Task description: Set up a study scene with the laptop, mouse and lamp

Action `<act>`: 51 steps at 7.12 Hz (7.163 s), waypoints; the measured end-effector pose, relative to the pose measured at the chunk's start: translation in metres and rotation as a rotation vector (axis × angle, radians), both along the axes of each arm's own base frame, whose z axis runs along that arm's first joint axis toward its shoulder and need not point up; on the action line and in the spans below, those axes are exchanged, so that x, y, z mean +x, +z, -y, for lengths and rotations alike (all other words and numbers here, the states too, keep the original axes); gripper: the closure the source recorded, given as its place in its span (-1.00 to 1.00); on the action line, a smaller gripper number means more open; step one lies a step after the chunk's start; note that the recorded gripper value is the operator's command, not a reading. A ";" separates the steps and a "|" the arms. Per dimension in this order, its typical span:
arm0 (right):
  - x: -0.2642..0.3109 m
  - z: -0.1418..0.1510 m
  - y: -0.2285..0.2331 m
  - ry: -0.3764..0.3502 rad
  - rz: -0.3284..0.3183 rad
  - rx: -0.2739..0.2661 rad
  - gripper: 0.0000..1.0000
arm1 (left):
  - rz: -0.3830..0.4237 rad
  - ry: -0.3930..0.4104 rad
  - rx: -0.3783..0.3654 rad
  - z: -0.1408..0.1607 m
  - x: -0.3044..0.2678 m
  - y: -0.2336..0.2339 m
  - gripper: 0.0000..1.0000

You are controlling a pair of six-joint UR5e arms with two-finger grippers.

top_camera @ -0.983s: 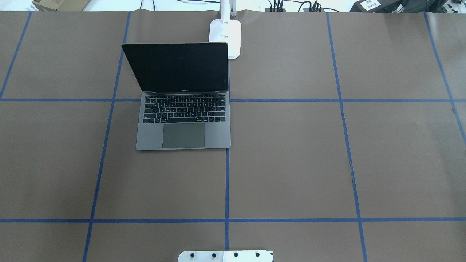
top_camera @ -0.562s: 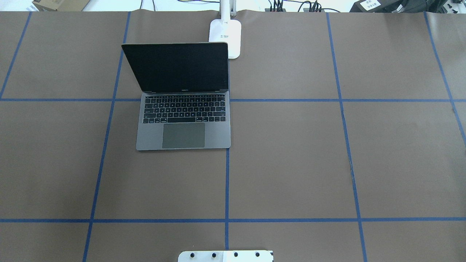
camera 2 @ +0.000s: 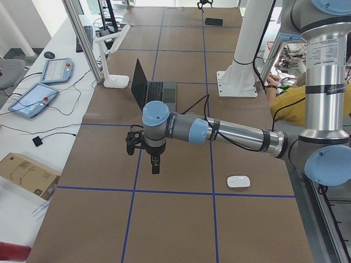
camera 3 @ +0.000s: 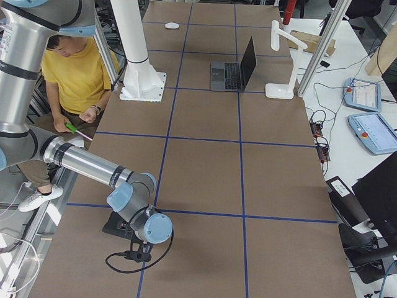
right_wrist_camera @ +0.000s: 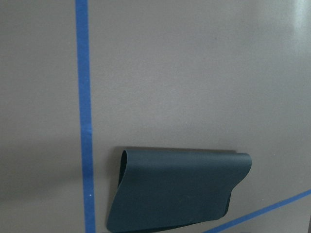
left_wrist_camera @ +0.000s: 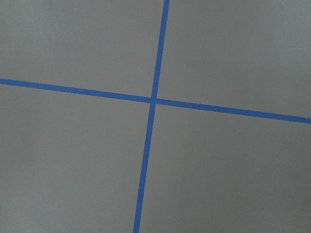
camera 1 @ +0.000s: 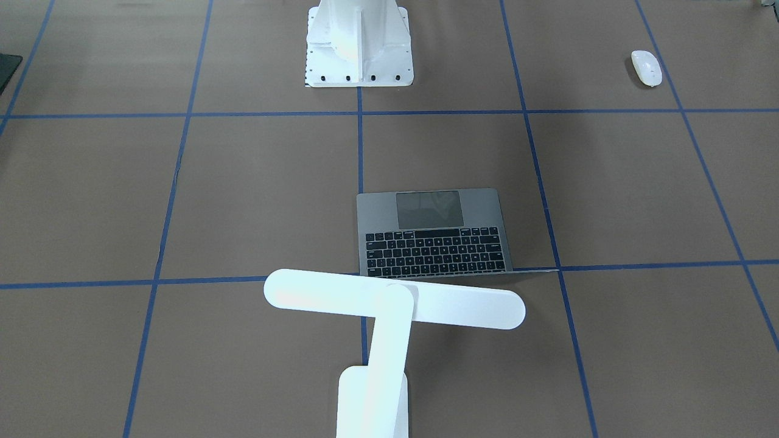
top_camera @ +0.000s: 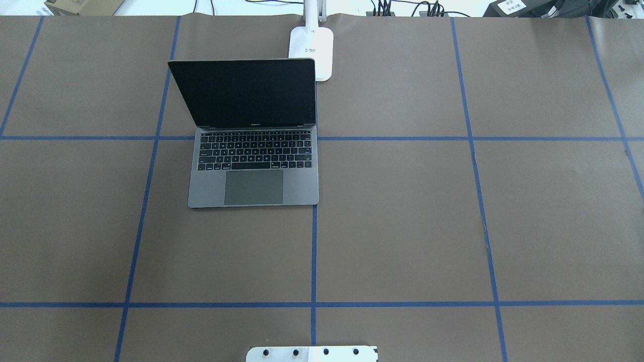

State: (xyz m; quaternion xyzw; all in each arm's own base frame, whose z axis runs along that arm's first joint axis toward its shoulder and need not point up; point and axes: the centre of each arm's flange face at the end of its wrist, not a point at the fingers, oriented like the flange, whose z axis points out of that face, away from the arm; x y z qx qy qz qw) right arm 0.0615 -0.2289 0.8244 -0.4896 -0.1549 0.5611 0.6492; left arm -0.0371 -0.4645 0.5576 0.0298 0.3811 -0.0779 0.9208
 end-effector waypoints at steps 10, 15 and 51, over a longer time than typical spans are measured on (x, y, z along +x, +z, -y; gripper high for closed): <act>-0.049 0.031 0.034 -0.189 -0.056 -0.085 -0.88 | 0.000 0.000 0.001 -0.001 0.000 -0.001 -1.00; -0.048 0.023 0.047 -0.189 -0.068 -0.128 -0.82 | 0.000 -0.001 0.004 -0.001 -0.001 -0.002 -1.00; -0.370 0.341 -0.408 0.040 0.023 0.416 1.00 | 0.001 -0.003 -0.021 -0.003 -0.001 0.004 -1.00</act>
